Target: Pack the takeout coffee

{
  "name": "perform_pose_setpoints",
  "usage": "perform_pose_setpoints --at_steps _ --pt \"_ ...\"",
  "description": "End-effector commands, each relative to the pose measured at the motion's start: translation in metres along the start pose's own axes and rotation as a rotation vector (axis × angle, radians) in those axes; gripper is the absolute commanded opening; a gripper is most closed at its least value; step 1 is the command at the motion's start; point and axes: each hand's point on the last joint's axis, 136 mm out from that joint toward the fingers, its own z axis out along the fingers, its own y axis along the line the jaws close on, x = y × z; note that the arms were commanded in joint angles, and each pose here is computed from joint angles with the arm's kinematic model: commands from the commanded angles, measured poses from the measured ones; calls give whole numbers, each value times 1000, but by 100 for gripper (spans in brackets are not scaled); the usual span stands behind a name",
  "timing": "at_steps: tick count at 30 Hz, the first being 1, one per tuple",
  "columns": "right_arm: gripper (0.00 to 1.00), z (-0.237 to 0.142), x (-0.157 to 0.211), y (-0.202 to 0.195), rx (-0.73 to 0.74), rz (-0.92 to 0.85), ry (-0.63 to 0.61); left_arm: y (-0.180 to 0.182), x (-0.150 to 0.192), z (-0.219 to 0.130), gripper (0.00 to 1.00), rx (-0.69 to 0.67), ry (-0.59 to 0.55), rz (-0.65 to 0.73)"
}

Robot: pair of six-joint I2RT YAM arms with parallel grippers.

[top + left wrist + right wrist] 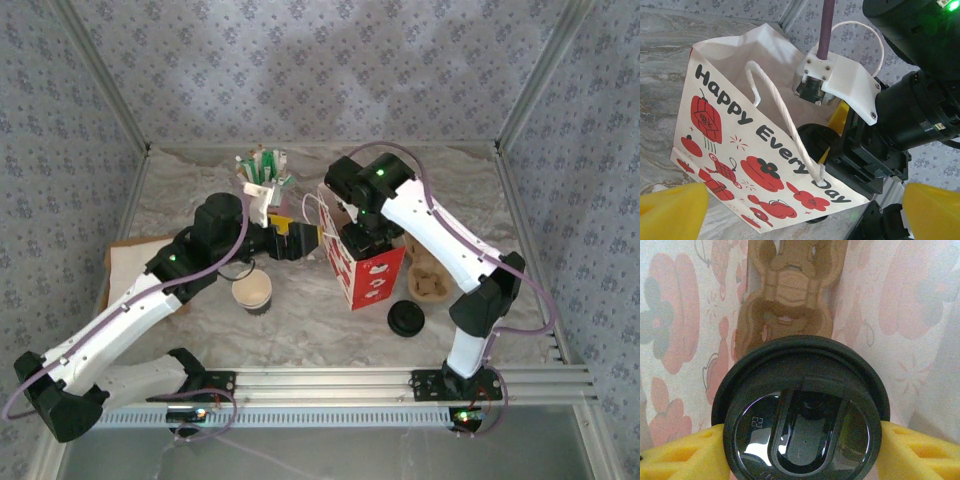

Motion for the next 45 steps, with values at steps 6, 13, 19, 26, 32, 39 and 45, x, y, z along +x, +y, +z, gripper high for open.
perform_pose_setpoints --at_steps 6,13,19,26,32,39,45 --pt "69 11 1 0 7 -3 40 3 2 -10 99 -14 -31 13" --pt "69 22 -3 0 -12 13 44 6 6 -5 99 -18 -17 11" --pt "68 30 -5 0 -30 25 48 6 8 4 99 -6 2 5" --pt "68 30 -6 0 -32 35 38 4 11 11 100 9 18 4" --pt "68 32 -7 2 -38 36 33 4 13 11 99 9 25 7" --pt "68 33 -6 3 -42 35 30 5 17 9 100 -5 29 13" --pt "68 36 -4 3 -44 34 33 6 18 10 99 -7 31 14"
